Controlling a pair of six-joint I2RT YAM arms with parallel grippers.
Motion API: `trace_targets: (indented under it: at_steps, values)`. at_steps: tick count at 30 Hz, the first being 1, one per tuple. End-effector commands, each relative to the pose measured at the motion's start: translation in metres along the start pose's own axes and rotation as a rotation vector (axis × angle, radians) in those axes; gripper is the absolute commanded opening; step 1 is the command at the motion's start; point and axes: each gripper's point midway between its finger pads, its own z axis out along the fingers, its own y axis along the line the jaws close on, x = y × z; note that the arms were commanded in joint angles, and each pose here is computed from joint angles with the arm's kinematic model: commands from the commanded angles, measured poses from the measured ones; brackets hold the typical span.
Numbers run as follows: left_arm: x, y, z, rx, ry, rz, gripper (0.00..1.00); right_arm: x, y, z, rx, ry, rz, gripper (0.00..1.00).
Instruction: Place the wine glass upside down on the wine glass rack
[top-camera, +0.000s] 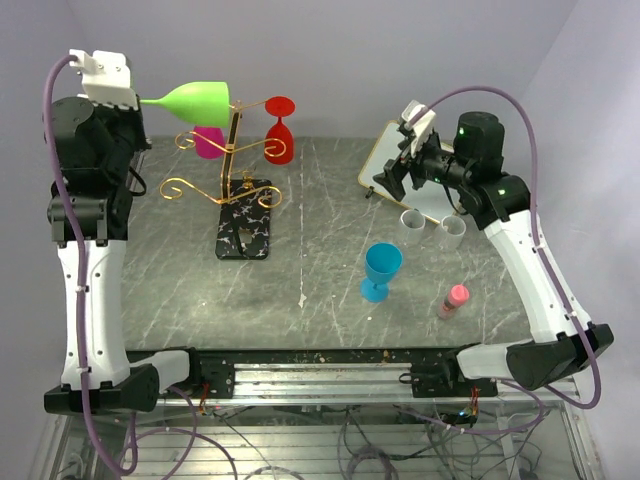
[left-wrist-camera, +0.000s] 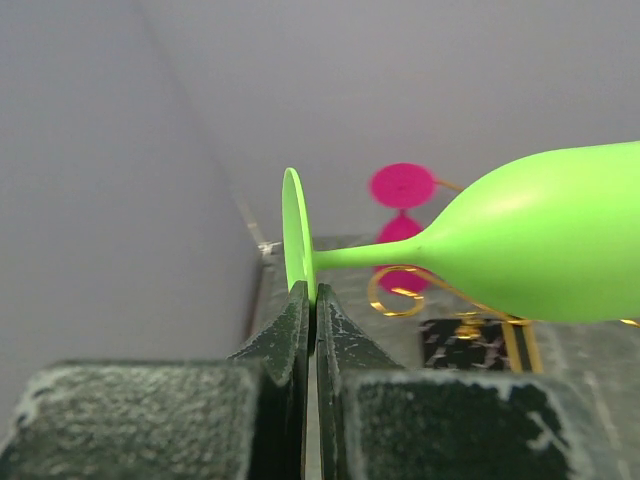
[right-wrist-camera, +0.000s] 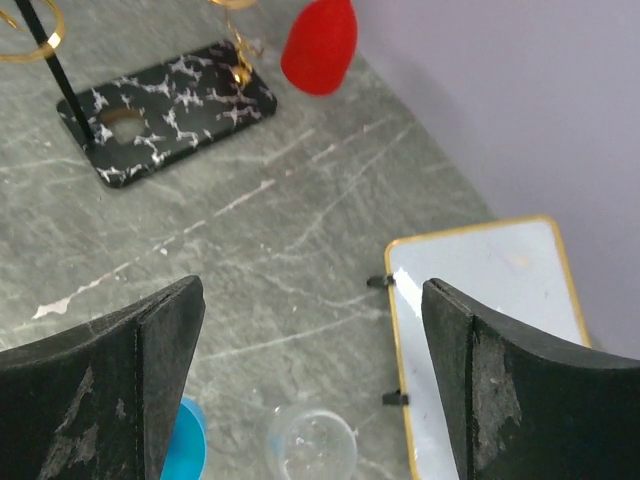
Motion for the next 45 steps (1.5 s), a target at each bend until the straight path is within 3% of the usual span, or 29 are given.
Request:
trace_targets:
  at_steps: [1,10,17,32,45]
  values:
    - [-0.013,0.06,-0.023,-0.267,0.01,0.143,0.07,0.02,-0.014,0.004,0.091,0.012,0.057,0.9]
    - [-0.015,0.114,-0.048,-0.514,0.083,0.357,0.07,0.047,-0.02,0.013,0.106,0.029,0.133,0.96]
    - [0.012,0.127,-0.041,-0.555,0.197,0.571,0.07,0.046,-0.018,0.013,0.087,0.021,0.147,0.96]
    - [0.094,0.075,0.015,-0.108,0.338,0.933,0.07,0.053,-0.018,0.006,0.085,0.019,0.152,0.96]
    - [0.127,0.018,0.036,0.171,0.341,1.065,0.07,0.055,-0.019,0.005,0.079,0.012,0.165,0.96]
